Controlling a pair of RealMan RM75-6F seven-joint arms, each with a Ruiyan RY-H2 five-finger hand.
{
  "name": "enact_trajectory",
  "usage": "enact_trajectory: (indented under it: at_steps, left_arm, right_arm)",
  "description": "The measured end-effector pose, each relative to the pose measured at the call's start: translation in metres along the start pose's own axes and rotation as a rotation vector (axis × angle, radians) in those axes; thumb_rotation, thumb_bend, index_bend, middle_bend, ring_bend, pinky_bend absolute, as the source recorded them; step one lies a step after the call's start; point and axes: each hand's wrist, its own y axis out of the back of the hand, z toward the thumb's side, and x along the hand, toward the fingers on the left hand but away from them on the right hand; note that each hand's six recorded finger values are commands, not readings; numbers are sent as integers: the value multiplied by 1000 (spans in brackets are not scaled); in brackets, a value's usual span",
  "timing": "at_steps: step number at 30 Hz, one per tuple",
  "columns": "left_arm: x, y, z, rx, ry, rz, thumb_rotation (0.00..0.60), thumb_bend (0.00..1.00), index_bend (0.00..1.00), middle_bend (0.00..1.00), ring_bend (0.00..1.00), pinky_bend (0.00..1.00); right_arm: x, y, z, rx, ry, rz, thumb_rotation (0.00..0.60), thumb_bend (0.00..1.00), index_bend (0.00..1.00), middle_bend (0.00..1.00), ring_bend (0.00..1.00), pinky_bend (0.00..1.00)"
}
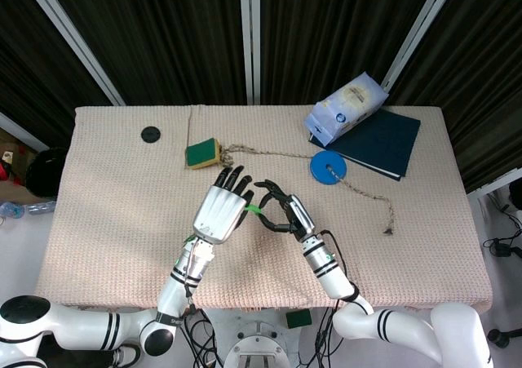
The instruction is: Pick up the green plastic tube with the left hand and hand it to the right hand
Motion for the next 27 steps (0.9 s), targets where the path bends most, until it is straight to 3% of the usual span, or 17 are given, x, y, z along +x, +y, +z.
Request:
enact_trajectory:
  at_steps: [27]
  left_arm:
    - [0, -2, 1, 2, -3, -5, 600, 404, 607, 312, 154, 214]
  right_arm:
    - [-2, -2, -1, -16, -16, 28, 600, 331, 517, 163, 0, 0]
